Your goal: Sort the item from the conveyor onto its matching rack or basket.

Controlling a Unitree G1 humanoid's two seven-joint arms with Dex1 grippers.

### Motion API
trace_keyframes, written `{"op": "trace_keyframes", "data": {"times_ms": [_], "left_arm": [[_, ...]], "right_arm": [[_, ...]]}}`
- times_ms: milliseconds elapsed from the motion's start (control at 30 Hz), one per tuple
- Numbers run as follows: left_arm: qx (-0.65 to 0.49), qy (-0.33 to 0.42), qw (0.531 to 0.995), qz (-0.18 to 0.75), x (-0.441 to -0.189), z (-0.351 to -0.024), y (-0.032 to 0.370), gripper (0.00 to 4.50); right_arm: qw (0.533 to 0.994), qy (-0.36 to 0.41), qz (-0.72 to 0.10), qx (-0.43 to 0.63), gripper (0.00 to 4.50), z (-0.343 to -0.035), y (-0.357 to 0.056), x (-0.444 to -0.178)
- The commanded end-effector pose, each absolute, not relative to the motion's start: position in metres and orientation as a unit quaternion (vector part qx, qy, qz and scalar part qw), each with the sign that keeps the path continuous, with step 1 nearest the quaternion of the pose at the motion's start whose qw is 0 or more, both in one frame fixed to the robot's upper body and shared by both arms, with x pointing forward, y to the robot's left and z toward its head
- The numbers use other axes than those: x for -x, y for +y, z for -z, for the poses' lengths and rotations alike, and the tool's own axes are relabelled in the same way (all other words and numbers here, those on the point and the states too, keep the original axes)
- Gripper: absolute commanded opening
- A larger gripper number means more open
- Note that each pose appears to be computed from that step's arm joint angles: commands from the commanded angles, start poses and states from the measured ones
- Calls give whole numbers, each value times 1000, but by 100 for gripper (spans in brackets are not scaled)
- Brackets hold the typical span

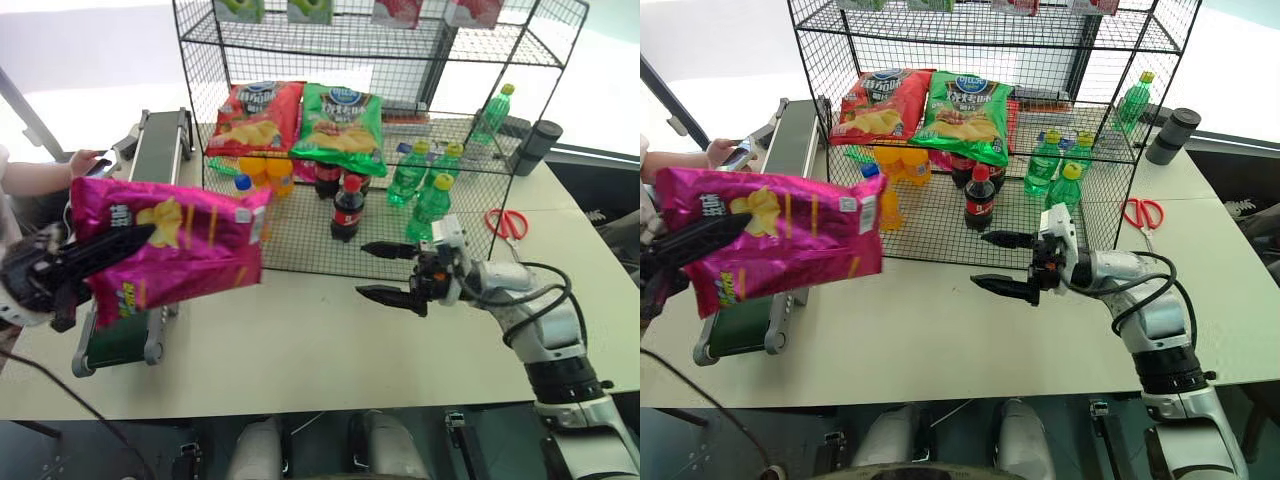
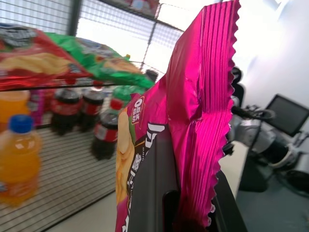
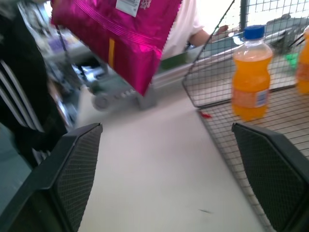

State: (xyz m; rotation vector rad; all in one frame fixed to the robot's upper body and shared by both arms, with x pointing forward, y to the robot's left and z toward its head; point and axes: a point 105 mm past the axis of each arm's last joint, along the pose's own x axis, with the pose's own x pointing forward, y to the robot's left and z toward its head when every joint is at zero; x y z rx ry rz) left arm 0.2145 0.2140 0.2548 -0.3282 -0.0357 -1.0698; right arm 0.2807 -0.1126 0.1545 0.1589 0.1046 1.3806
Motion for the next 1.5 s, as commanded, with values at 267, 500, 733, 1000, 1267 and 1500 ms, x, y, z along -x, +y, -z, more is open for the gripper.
{"op": "trace_keyframes", "data": {"times_ms": [267, 500, 733, 1000, 1267, 1500], "left_arm": [[255, -20, 750, 610, -221, -271, 162, 5], [270, -25, 745, 610, -236, -275, 156, 5], [267, -33, 764, 586, -249, -273, 161, 5], [254, -34, 776, 576, -250, -266, 157, 0], [238, -26, 802, 548, -259, -254, 159, 26], [205, -7, 832, 516, -261, -231, 172, 325]], "right_arm": [[744, 39, -645, -170, 450, -179, -98, -279], [671, 52, -707, -220, 450, -202, -84, -254], [651, 101, -724, -205, 450, -193, -74, -237], [668, 124, -707, -195, 318, -182, -71, -242], [692, 120, -689, -176, 1, -176, -72, -252], [768, 98, -628, -76, 0, -161, -109, -261]]}}
